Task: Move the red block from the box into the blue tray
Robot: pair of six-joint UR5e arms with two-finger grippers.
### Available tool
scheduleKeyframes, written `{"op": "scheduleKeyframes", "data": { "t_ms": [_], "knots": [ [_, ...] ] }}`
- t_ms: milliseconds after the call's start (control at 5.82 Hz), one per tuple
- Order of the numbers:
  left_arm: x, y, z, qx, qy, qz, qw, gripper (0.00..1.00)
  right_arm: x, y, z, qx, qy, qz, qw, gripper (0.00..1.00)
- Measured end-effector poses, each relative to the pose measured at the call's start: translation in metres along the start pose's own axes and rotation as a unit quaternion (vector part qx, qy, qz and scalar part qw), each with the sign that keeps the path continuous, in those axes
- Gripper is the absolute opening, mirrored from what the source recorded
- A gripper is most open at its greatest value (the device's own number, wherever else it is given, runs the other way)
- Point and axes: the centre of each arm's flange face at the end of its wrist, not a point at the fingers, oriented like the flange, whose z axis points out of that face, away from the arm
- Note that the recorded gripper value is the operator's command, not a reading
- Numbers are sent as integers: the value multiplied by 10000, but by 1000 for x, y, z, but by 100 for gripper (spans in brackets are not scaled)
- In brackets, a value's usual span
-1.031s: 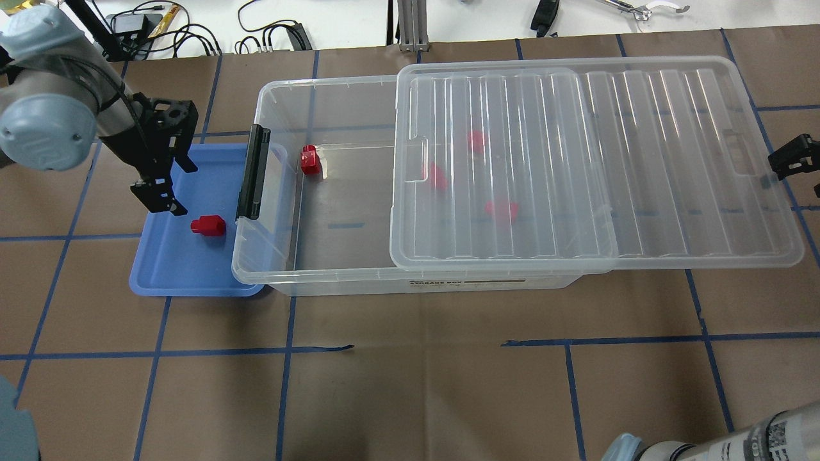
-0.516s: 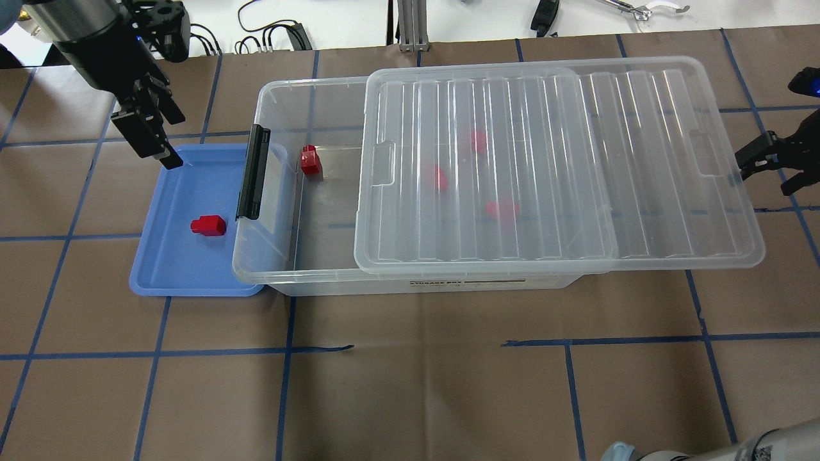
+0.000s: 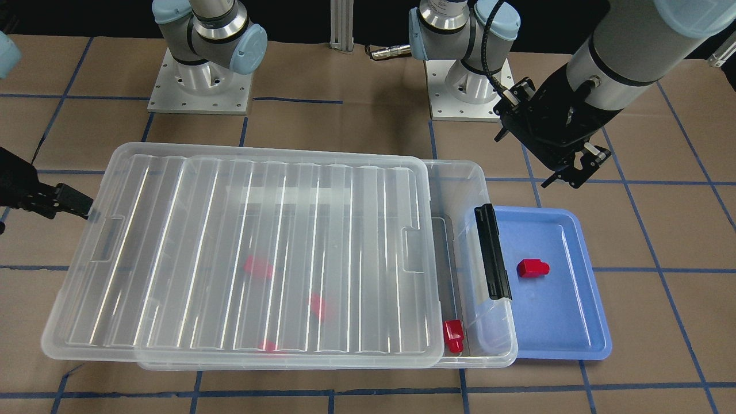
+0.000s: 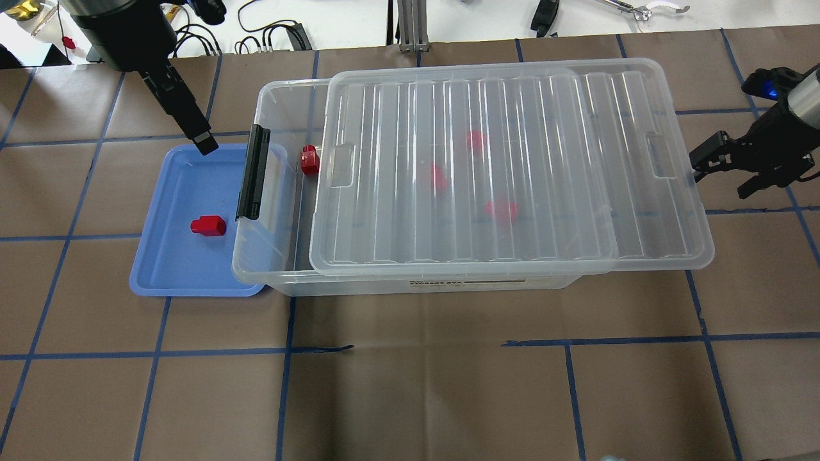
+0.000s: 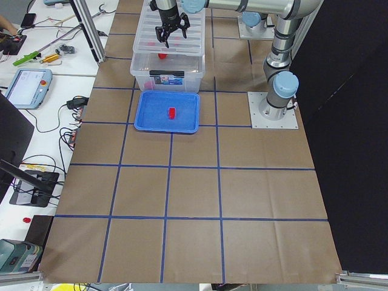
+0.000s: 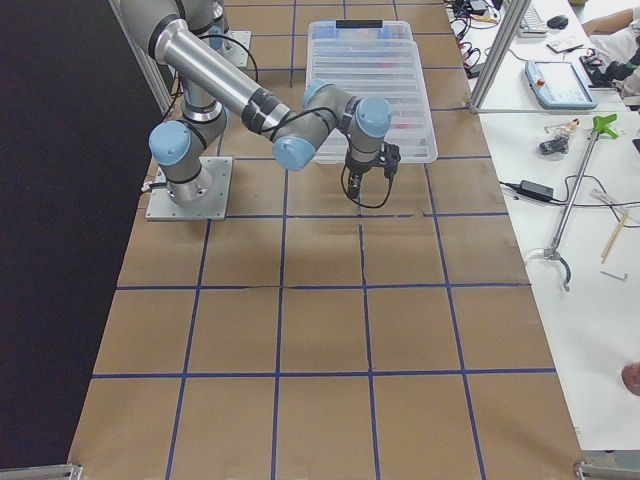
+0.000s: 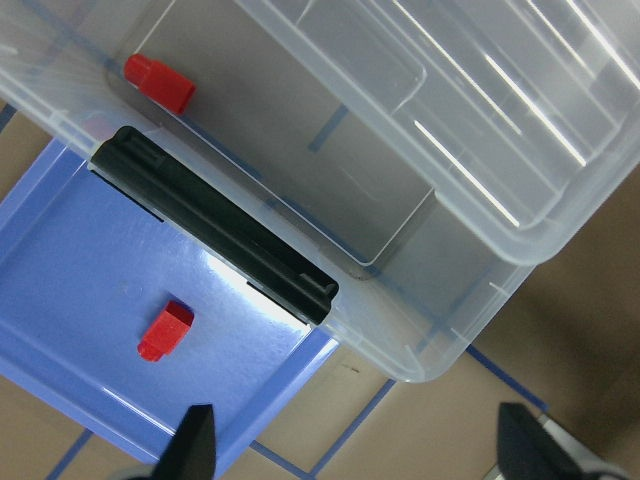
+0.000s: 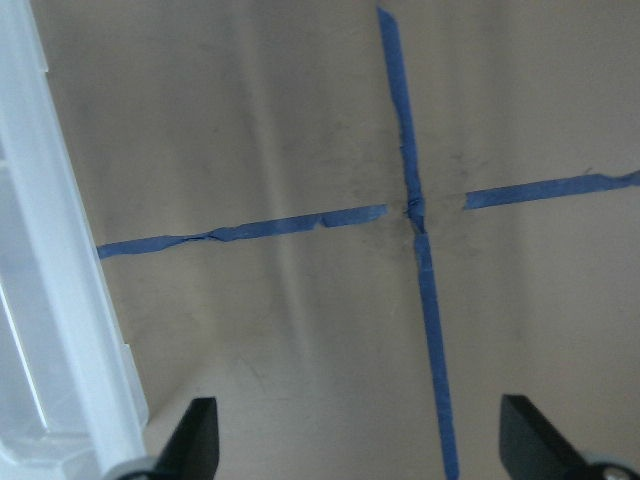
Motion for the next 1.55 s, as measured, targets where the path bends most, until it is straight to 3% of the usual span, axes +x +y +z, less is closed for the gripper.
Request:
{"op": "scheduleKeyframes", "data": {
  "t_ms": [344, 516, 688, 859, 1031, 1375, 1547],
  "knots": [
    [25, 9, -12, 112, -113, -1226, 9923, 98, -55, 12, 6, -55, 53, 138, 9999, 100],
    [37, 23, -16, 165, -346, -1880, 9814, 98, -78, 17, 9, -68, 80, 178, 9998, 100],
    [44, 36, -13, 275, -680, -2672, 9608, 98, -94, 18, 6, -35, 114, 146, 9998, 100],
    [52, 45, -5, 498, -844, -3492, 9319, 98, -108, 19, -16, 144, 180, 58, 9997, 100],
    [59, 50, 3, 719, -840, -3962, 9115, 98, -130, 26, -55, 358, 252, -79, 9990, 100],
    [60, 48, 11, 915, -786, -4212, 8989, 98, -201, 56, -120, 430, 290, 126, 9986, 100],
    [60, 47, 12, 923, -777, -4232, 8980, 98, -231, 69, -128, 397, 297, 263, 9984, 100]
  ]
}}
